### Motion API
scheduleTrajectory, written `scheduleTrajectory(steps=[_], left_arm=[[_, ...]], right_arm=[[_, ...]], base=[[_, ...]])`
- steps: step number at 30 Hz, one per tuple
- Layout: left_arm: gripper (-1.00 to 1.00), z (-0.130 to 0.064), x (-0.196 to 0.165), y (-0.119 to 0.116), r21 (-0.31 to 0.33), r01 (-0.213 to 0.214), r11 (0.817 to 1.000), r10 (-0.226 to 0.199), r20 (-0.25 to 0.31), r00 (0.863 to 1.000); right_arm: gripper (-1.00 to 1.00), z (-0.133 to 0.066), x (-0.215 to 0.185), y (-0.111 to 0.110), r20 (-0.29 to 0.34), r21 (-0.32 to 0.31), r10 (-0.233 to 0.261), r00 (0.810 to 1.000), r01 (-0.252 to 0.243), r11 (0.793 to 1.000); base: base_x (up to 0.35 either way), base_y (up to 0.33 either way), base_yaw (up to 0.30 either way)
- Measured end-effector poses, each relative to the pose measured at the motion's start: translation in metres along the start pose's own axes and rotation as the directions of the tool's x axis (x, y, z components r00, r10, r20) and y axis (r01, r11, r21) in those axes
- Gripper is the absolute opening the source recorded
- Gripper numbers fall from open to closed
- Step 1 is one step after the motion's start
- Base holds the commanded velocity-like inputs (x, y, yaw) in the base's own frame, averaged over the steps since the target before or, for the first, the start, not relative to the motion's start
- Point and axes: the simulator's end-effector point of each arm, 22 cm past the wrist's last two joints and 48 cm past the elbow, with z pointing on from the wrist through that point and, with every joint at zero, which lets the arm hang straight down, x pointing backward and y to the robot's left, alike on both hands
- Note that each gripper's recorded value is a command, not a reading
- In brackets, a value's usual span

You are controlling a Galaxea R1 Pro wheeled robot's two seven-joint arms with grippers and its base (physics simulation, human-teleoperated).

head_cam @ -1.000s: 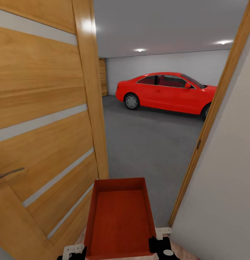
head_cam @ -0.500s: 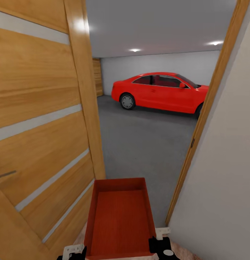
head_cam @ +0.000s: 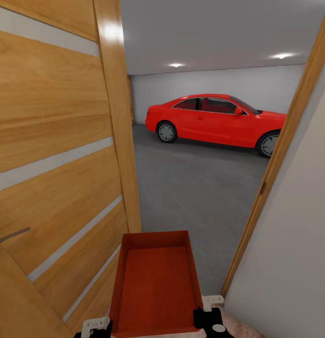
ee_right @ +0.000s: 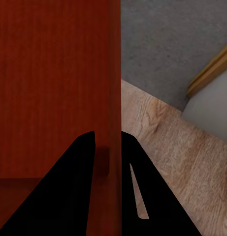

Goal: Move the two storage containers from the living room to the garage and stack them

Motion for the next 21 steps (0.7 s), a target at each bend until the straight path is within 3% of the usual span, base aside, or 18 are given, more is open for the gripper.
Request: scheduleTrajectory(steps=[5, 15, 21], left_arm=[[-1.0, 0.0, 0.0, 0.0, 0.0, 0.0, 1.0, 0.0, 0.0, 1.0], [-1.0, -0.0001, -0.0017, -0.0002, 0.001, 0.0, 1.0, 0.0, 0.004, 1.0], [-1.0, -0.0002, -0.002, -0.0003, 0.001, -0.001, 1.0, 0.001, 0.004, 1.0]], right_arm=[[-1.0, 0.0, -0.0001, 0.0, 0.0, 0.0, 0.0, 1.0, 0.0, 1.0], [-1.0, -0.0006, -0.0015, -0.0002, 0.003, 0.001, 0.001, 1.0, -0.001, 1.0], [-1.0, -0.0008, -0.0006, -0.0002, 0.001, 0.001, 0.003, 1.0, -0.003, 1.0]], base=[[0.005, 0.009, -0.053], [0.001, 0.001, -0.209], [0.0, 0.0, -0.056]])
